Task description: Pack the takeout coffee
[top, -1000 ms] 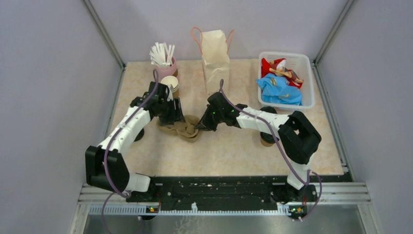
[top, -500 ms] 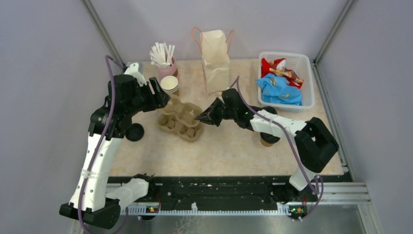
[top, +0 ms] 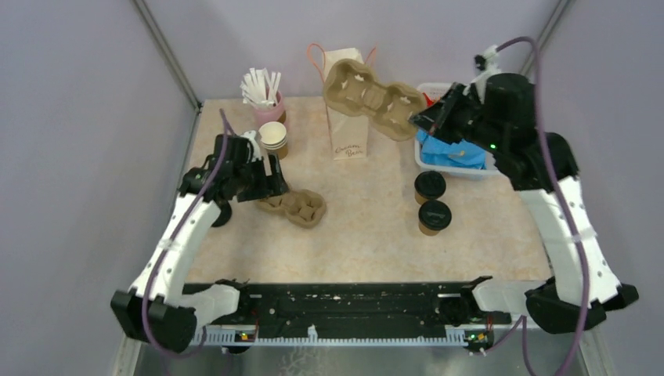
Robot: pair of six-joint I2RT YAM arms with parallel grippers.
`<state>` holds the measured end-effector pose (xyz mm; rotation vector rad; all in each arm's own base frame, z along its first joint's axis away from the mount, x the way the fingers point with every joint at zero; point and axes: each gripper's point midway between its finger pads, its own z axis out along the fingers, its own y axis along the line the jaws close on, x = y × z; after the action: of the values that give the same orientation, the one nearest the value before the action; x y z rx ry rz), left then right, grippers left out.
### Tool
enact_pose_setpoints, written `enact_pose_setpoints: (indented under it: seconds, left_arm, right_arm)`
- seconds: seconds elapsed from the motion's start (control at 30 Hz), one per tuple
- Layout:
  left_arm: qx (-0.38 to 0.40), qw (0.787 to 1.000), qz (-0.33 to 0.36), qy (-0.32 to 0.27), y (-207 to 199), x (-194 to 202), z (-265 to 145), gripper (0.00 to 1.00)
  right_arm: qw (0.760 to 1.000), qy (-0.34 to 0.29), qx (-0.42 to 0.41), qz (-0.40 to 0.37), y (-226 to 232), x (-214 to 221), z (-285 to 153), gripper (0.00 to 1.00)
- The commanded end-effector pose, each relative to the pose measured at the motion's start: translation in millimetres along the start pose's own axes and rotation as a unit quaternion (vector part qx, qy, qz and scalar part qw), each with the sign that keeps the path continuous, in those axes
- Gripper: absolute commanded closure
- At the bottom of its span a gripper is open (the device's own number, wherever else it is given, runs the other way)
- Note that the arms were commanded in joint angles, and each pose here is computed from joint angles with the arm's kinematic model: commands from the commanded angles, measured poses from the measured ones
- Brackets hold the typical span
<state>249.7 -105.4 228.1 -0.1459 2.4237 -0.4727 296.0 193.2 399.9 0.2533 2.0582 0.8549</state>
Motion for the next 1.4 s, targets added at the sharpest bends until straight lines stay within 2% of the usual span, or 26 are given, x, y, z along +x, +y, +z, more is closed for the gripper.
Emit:
enact_pose_setpoints:
  seconds: [0.0,0.1,0.2,0.37,0.43,0.5,0.6,0.8,1.0,1.13,1.2,1.3,1.37]
  left_arm:
    - [0.006,0.995,0.079,0.056,6,0,60,0.14]
    - [0.014,0.987,0.124,0.106,15,13,97,0.07]
    - [0.022,0.980,0.139,0.139,18,28,128,0.08]
    - [-0.020,0.975,0.149,0.166,32,37,160,0.18]
    - [-0.078,0.971,0.142,0.175,53,37,165,0.26]
    - [-0.133,0.966,0.145,0.168,77,30,169,0.33]
    - [-0.165,0.968,0.121,0.148,111,8,173,0.38]
    - [-0.218,0.958,0.156,0.106,163,-55,179,0.41]
    - [-0.267,0.939,0.182,0.120,202,-67,175,0.41]
    - [-0.280,0.937,0.168,0.126,213,-54,159,0.37]
    - [-0.295,0.933,0.161,0.131,216,-47,148,0.32]
    - [-0.333,0.921,0.154,0.127,222,-46,126,0.18]
    - [-0.346,0.921,0.149,0.101,216,-63,110,0.10]
  right_arm:
    - [0.994,-0.020,0.000,-0.108,7,-13,-70,1.00]
    - [0.992,-0.040,-0.018,-0.115,18,-23,-85,1.00]
    - [0.990,-0.060,-0.027,-0.122,22,-30,-87,1.00]
    - [0.987,-0.077,-0.032,-0.141,26,-39,-74,1.00]
    - [0.985,-0.081,-0.029,-0.148,25,-43,-68,1.00]
    - [0.984,-0.087,-0.023,-0.156,24,-48,-63,1.00]
    - [0.982,-0.091,-0.008,-0.165,16,-54,-54,1.00]
    - [0.986,-0.079,0.004,-0.147,-7,-65,-40,1.00]
    - [0.985,-0.071,0.017,-0.154,-12,-69,-31,1.00]
    - [0.984,-0.071,0.032,-0.161,-18,-72,-28,1.00]
    - [0.983,-0.074,0.041,-0.164,-21,-73,-27,1.00]
    - [0.982,-0.075,0.049,-0.167,-24,-74,-26,1.00]
    - [0.982,-0.074,0.053,-0.166,-27,-74,-23,1.00]
